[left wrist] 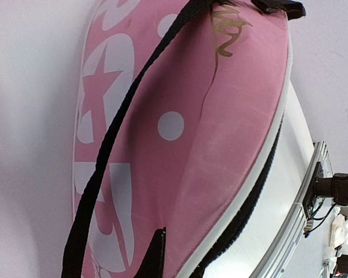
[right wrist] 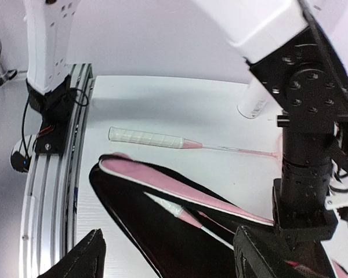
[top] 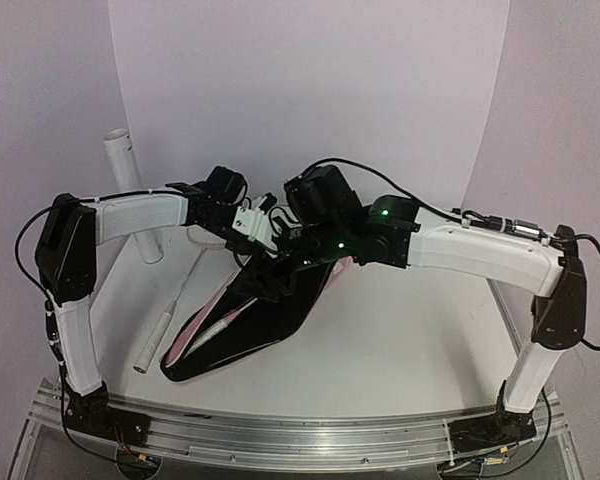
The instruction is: Pack up the badminton gear
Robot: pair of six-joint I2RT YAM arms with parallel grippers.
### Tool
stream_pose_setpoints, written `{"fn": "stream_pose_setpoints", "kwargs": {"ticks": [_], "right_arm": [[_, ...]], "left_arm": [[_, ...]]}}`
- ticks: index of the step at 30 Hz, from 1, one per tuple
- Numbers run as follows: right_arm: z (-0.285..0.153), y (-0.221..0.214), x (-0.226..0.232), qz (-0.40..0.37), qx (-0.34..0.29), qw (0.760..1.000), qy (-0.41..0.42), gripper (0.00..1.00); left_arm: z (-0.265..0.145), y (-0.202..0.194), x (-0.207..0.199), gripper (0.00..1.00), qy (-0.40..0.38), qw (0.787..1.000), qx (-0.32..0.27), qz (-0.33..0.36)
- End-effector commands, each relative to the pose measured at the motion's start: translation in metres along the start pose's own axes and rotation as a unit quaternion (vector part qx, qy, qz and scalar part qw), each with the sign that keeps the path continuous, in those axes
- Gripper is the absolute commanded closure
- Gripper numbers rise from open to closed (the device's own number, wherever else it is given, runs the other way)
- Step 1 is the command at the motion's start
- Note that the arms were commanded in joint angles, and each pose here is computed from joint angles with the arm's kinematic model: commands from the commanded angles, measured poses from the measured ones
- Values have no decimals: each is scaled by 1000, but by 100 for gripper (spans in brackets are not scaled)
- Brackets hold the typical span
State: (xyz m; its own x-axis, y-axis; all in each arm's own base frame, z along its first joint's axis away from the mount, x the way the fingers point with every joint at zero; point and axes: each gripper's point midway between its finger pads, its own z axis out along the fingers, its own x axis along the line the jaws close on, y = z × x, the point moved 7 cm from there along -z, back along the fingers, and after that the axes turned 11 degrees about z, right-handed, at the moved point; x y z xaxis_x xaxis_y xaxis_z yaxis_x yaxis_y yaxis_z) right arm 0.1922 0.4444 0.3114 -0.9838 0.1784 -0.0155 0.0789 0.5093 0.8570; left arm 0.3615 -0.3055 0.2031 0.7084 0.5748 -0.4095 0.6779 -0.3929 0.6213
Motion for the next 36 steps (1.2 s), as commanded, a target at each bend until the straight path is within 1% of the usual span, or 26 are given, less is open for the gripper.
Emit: {"fn": "stream_pose_setpoints", "kwargs": {"ticks": [1,3,6,9,10,12,14,17,19,20,22,23,25,26,27,30,33,36], "right_arm": [[-18,15,-11,135,-44,988,-55,28],[-22,21,-17,195,-60,974,-101,29],[-16,27,-20,272,-83,945,-163,29],[-1,24,-17,328,-96,920,-191,30],[7,21,-13,338,-96,917,-190,30],[30,13,-2,344,-94,921,-160,30],[50,8,3,358,-91,918,-146,30],[84,5,5,368,-92,914,-142,30],[111,3,11,360,-93,918,-137,30],[128,-1,18,339,-89,929,-119,30],[158,-9,41,257,-85,960,-66,27],[172,-17,49,213,-86,972,-42,26],[197,-37,59,129,-83,988,-5,22],[210,-49,61,83,-77,994,-1,20],[220,-54,61,59,-73,996,-2,16],[255,-66,60,41,-69,997,6,14],[283,-73,62,54,-80,995,24,14],[288,-71,61,74,-90,993,15,15]], "left_arm": [[-3,40,-10,100,-46,997,-69,-11],[-1,52,-9,100,-46,995,-84,-14],[2,75,-3,100,-25,994,-107,-4],[6,91,1,100,-15,992,-123,20],[8,95,2,100,-12,991,-126,29],[13,97,11,100,-7,991,-128,46],[14,96,19,100,-5,990,-125,60],[12,93,30,100,3,989,-121,82],[11,91,33,100,-4,988,-120,100],[11,90,33,100,-14,987,-117,112],[13,87,32,100,-35,984,-107,136],[16,85,32,100,-42,984,-100,142],[18,82,33,100,-45,983,-90,156],[20,80,34,100,-43,982,-86,160],[21,78,36,100,-42,982,-85,162],[24,75,36,100,-47,983,-83,158],[28,69,36,100,-58,984,-73,150],[33,61,41,100,-46,987,-61,141]]}}
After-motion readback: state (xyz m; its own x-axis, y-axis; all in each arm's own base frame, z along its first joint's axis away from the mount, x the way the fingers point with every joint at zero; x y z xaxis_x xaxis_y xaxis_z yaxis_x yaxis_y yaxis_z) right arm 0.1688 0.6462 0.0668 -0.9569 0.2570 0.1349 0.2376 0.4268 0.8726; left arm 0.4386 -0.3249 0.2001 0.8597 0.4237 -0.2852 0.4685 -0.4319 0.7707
